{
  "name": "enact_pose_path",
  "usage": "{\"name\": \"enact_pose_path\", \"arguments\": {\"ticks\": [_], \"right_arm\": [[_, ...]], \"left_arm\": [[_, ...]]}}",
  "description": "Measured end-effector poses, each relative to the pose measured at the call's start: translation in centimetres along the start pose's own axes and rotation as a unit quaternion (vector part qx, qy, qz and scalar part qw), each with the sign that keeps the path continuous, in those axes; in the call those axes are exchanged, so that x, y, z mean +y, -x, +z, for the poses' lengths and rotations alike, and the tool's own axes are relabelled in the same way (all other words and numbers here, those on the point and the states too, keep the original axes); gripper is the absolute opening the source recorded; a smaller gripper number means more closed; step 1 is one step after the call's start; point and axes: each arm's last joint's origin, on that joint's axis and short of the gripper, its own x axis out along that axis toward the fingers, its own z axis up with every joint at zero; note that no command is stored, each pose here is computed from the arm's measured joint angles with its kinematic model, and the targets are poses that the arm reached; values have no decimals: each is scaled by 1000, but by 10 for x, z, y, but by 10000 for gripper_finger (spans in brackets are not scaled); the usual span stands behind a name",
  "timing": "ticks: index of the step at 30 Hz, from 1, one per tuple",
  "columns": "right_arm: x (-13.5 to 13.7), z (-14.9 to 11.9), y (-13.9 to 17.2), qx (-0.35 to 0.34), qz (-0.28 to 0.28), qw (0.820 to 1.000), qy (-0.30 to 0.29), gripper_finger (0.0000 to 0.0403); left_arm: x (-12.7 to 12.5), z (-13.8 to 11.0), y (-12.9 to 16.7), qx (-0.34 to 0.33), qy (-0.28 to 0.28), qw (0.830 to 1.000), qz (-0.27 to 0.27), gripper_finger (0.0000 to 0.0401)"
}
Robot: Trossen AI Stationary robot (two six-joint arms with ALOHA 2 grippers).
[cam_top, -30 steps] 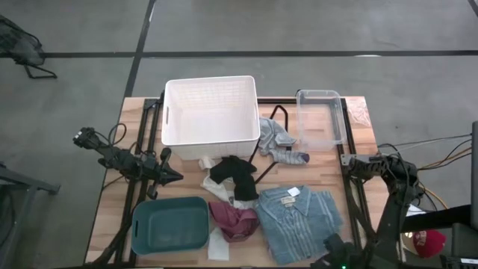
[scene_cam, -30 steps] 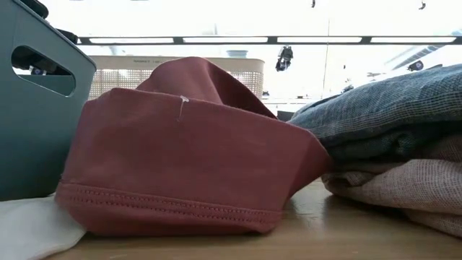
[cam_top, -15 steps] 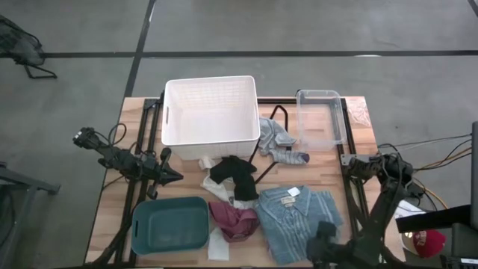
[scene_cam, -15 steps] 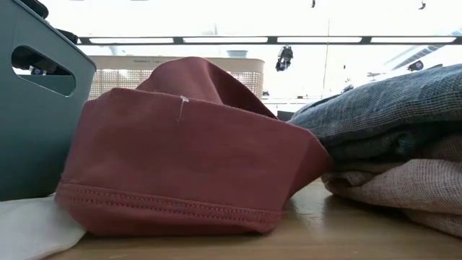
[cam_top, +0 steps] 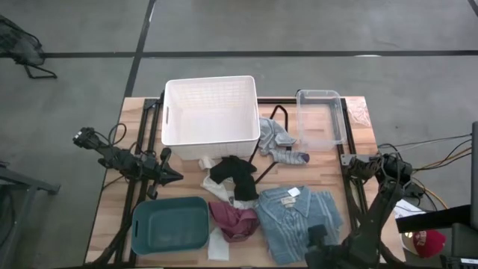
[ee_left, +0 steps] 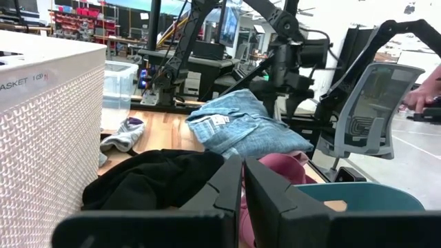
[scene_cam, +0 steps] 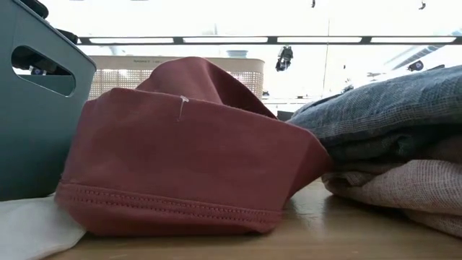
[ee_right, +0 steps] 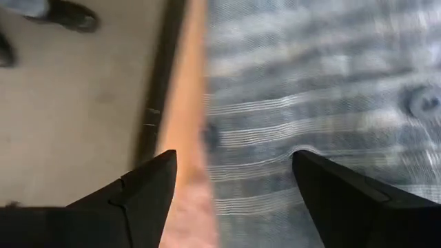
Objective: Pick & Place Cloths
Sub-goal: Put the blue polo shirt into the white bin
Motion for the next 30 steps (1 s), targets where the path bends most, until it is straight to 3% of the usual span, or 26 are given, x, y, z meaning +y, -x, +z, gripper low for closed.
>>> {"name": "enact_pose_path", "arguments": {"ticks": [5, 13, 21, 25, 30], "right_arm": [[-8, -11, -16, 15, -22, 1000, 0, 269], [-15, -25, -41, 7, -13, 1000, 14, 260], [-28, -27, -56, 6, -14, 998, -53, 254], [-32, -24, -59, 7, -13, 995, -100, 204], [-37, -19, -62, 35, 4, 987, -158, 95]], "left_arm": [[0, 0, 0, 0, 0, 1000, 0, 23], [0, 0, 0, 0, 0, 1000, 0, 23], [0, 0, 0, 0, 0, 1000, 0, 23], [0, 0, 0, 0, 0, 1000, 0, 23], [0, 0, 0, 0, 0, 1000, 0, 23]]}}
